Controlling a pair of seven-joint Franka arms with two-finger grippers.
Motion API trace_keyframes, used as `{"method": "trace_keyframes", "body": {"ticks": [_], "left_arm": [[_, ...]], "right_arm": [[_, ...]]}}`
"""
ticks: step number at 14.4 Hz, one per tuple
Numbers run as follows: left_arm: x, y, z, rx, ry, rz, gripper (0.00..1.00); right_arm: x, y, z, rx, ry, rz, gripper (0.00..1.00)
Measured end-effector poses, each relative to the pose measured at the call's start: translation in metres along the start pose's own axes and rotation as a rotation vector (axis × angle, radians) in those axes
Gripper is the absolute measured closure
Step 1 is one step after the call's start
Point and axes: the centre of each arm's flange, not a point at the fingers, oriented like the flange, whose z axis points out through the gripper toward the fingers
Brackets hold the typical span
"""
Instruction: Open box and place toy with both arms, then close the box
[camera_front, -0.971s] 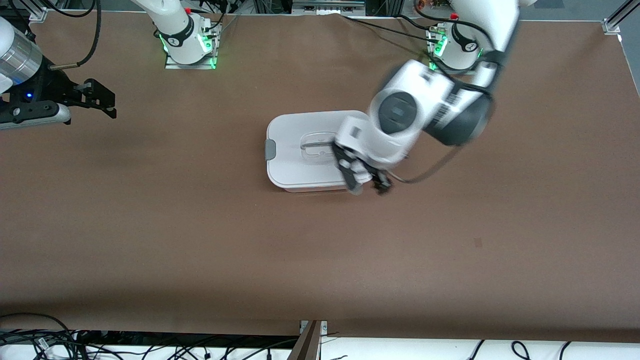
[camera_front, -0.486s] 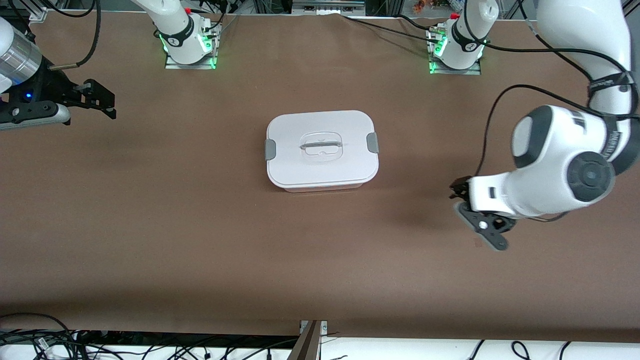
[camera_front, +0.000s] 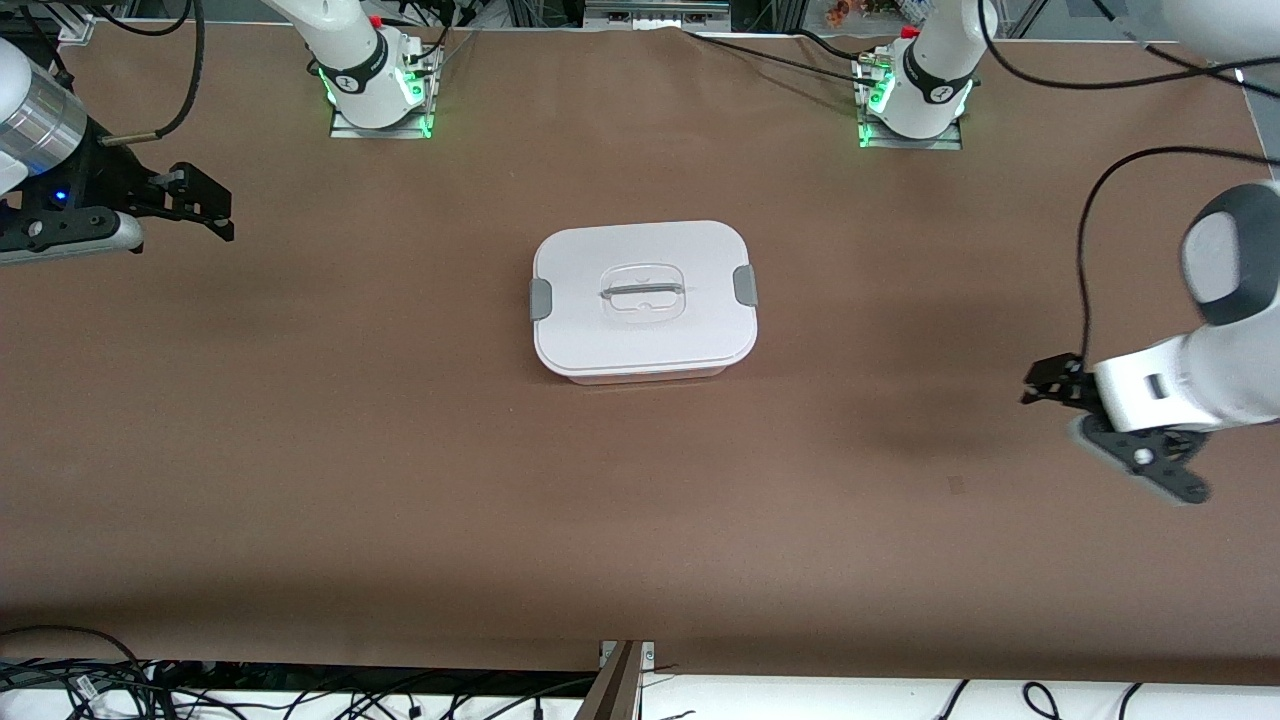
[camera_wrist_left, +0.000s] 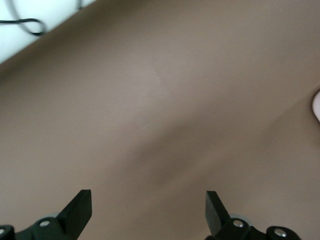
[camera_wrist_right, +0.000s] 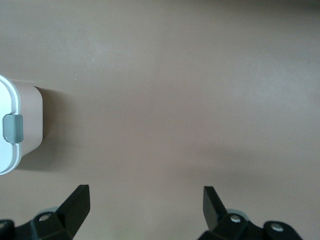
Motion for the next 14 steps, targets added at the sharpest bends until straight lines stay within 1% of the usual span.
{"method": "trace_keyframes", "body": {"ticks": [2,4,5,7,8,10,14], "left_arm": [[-0.026,-0.006,-0.034,0.033,0.009,-0.126,0.00],[-0.055,0.000,-0.060,0.032,0.010,-0.276,0.00],[-0.069,0.007,-0.070,0.025,-0.001,-0.357,0.00],[-0.092,0.025,-0.079,0.004,-0.052,-0.495,0.00],[-0.098,0.031,-0.079,-0.004,-0.069,-0.529,0.00],[-0.100,0.037,-0.077,-0.020,-0.080,-0.570,0.00],[-0.099,0.039,-0.063,-0.032,-0.113,-0.596,0.00]], "right_arm": [[0.000,0.000,0.000,0.000,0.000,0.000,0.00],[0.001,0.000,0.001,0.000,-0.001,0.000,0.00],[0.001,0.000,0.002,0.000,-0.003,0.000,0.00],[0.002,0.001,0.004,0.000,-0.005,0.001,0.00],[0.002,0.001,0.004,0.000,-0.003,0.002,0.00],[0.003,0.002,0.003,0.000,0.001,0.003,0.00],[0.003,0.004,0.003,-0.001,0.004,0.007,0.00]]}}
